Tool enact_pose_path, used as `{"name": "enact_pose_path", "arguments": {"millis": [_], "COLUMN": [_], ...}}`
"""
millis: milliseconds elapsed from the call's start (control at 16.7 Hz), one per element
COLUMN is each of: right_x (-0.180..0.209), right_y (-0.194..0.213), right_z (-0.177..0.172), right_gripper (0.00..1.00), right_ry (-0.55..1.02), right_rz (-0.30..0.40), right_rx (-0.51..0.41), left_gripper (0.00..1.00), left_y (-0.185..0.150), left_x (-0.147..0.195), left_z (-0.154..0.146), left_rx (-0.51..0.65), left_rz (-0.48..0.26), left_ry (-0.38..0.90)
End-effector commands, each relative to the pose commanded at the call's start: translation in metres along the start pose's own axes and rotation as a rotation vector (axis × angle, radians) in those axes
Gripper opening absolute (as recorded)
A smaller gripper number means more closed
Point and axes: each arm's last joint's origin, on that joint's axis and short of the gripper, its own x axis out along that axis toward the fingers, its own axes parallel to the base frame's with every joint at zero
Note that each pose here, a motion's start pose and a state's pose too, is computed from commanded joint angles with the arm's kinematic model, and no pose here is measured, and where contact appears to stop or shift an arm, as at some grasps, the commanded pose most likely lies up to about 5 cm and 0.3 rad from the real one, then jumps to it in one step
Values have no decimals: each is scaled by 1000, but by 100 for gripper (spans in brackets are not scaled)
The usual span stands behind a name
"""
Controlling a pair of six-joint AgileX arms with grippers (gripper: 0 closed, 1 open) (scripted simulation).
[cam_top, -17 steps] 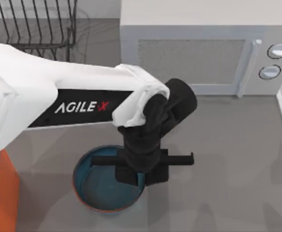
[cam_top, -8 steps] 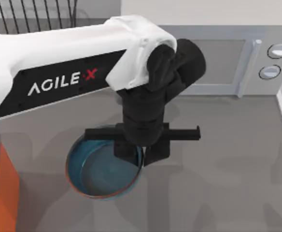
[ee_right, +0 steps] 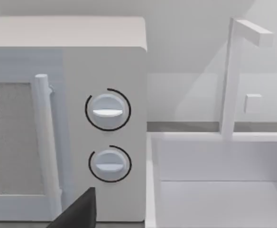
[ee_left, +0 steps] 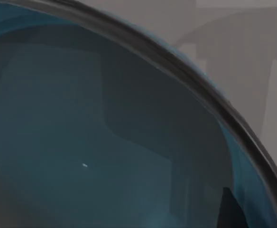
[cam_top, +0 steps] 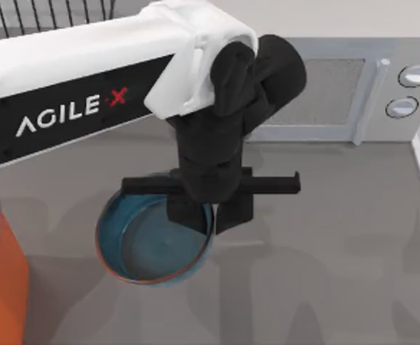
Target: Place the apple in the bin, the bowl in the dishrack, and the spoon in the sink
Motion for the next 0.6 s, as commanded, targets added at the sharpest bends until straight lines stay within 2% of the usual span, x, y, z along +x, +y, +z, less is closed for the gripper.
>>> {"name": "enact_pose_path", "arguments": {"millis": [120, 300, 480, 600], "right_x": [0, 0, 0, 0], "right_y": [0, 0, 0, 0], "right_z": [0, 0, 0, 0], "right_gripper": [100, 100, 100, 100], "right_ry": [0, 0, 0, 0], "right_rz": [0, 0, 0, 0], "right_rx": [0, 0, 0, 0], "left_gripper": [0, 0, 0, 0], "left_y": [13, 53, 110, 140], "left_x": [-11, -38, -83, -111], "left_z": [4, 13, 14, 7], "left_rx": [3, -3, -31, -28], "left_rz": [-51, -167, -302, -360], "left_ry": [-44, -185, -455, -642]}}
